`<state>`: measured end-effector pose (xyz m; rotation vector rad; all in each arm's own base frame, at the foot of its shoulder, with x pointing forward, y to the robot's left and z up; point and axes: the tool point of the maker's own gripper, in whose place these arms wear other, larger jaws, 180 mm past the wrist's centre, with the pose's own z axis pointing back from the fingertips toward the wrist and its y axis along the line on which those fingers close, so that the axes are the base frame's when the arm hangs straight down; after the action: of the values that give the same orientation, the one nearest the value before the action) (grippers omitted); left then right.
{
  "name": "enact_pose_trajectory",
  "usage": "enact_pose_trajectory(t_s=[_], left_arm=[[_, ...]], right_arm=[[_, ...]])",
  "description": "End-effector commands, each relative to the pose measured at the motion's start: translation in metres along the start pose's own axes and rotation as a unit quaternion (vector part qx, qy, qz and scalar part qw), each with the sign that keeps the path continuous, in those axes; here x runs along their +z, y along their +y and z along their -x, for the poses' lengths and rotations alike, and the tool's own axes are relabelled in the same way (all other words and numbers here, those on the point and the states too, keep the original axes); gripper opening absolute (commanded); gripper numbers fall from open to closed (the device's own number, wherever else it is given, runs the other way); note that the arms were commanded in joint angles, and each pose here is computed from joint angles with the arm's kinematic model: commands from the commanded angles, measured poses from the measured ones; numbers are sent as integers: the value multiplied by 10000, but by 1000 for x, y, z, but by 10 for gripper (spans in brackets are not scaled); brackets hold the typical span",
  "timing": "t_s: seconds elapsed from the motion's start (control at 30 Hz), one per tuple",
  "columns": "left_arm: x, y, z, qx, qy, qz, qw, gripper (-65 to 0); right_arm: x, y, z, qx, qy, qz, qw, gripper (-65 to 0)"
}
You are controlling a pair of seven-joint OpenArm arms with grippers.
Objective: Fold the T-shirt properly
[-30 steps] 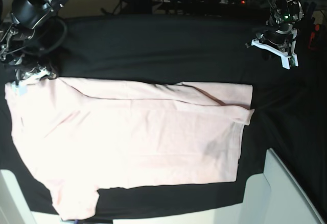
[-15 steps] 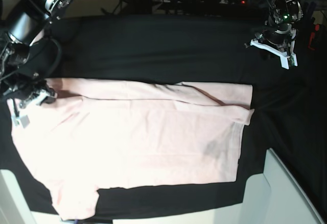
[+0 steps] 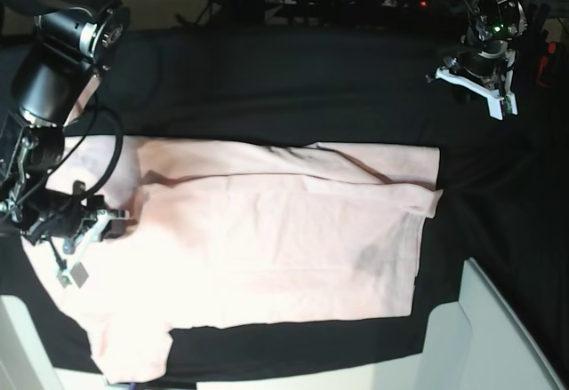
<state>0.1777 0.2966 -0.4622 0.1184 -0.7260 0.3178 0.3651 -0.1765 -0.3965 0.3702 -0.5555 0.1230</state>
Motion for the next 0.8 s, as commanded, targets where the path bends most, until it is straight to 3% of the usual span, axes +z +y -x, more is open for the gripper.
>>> enact_pose_trajectory(t_s=[0.0,0.33,0.77], left_arm=[[3,5,-10,-50,-168,-37,9998,-566],[4,6,-6,-58,-117,-50,9999,-566],[4,6,-5,-56,-110,-51,9999,-566]], right_arm=[[4,1,-25,131,-235,-43,9996,-649],[-30,16,-35,407,-150,-431,9981,-649],[-23,24,-87,527,-891,-498,9934,-649]])
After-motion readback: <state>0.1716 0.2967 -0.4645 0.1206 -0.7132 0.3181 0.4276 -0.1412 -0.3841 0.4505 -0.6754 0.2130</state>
